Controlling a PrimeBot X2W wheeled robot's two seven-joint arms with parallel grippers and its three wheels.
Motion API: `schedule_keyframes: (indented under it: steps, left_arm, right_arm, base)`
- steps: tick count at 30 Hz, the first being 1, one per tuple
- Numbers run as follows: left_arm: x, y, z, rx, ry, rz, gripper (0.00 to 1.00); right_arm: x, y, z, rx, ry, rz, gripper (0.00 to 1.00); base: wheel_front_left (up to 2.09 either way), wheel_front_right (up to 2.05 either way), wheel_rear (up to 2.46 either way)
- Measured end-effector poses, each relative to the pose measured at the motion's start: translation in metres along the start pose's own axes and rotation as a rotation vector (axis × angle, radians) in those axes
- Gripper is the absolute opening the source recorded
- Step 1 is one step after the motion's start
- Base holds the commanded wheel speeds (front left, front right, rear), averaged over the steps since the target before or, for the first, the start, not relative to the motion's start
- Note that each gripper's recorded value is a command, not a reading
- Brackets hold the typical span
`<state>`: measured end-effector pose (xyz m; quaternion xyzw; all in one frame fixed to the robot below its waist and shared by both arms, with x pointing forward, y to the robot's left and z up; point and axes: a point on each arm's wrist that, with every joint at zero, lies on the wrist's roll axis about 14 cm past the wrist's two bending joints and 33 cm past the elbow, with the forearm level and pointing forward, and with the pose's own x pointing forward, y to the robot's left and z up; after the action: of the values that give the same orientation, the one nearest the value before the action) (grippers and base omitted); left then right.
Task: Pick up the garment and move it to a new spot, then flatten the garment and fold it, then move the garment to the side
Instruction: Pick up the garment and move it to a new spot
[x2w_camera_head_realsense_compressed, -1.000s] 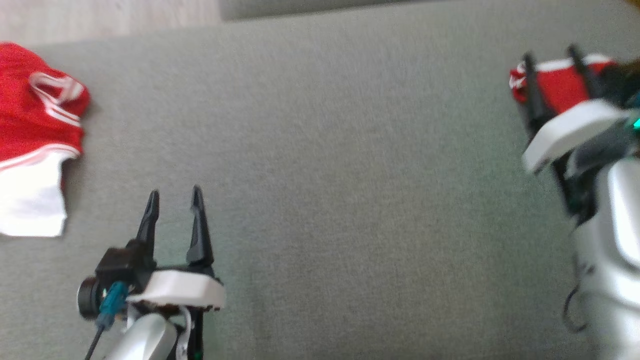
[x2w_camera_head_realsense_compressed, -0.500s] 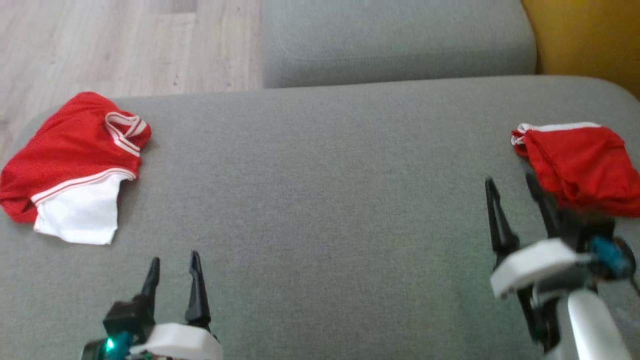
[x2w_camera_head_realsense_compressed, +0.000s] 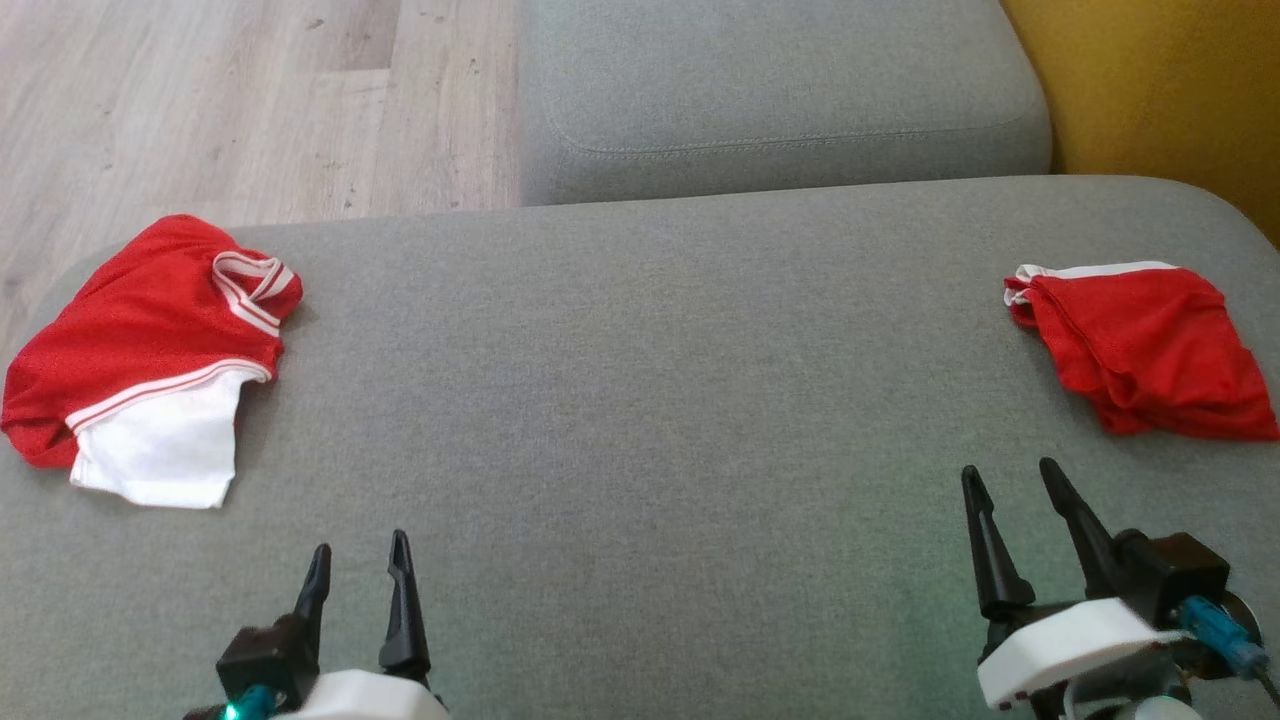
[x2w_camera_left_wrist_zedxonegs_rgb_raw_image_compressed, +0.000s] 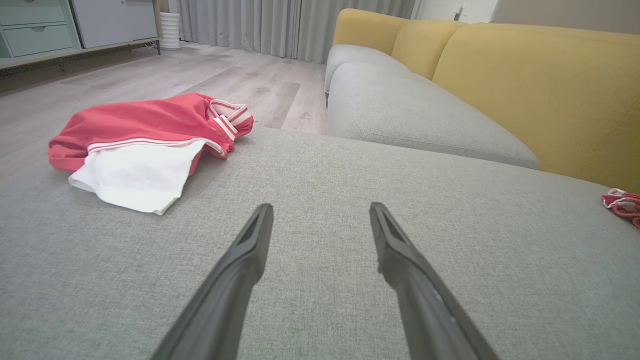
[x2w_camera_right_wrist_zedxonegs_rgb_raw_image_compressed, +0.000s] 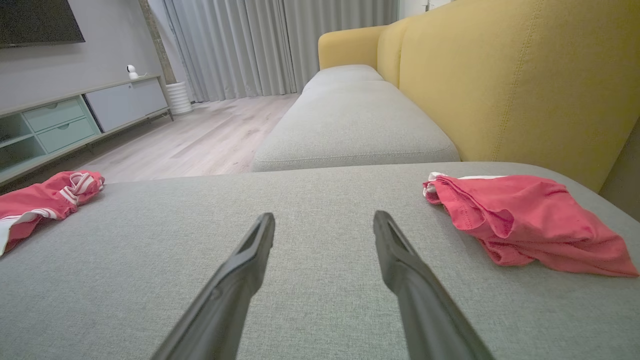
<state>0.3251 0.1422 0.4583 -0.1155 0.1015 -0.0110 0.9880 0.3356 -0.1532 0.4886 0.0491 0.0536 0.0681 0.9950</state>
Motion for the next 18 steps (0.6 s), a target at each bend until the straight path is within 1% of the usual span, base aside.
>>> schedule_keyframes:
  steps: [18]
  left_arm:
    - [-0.0050,0.0084,0.0009,-0.007,-0.008,0.026,1.00]
  right_arm:
    - [0.0050,0.0068,-0.0029,-0.004,0.013,0.025,1.00]
  base:
    - [0.00,0.00,0.00]
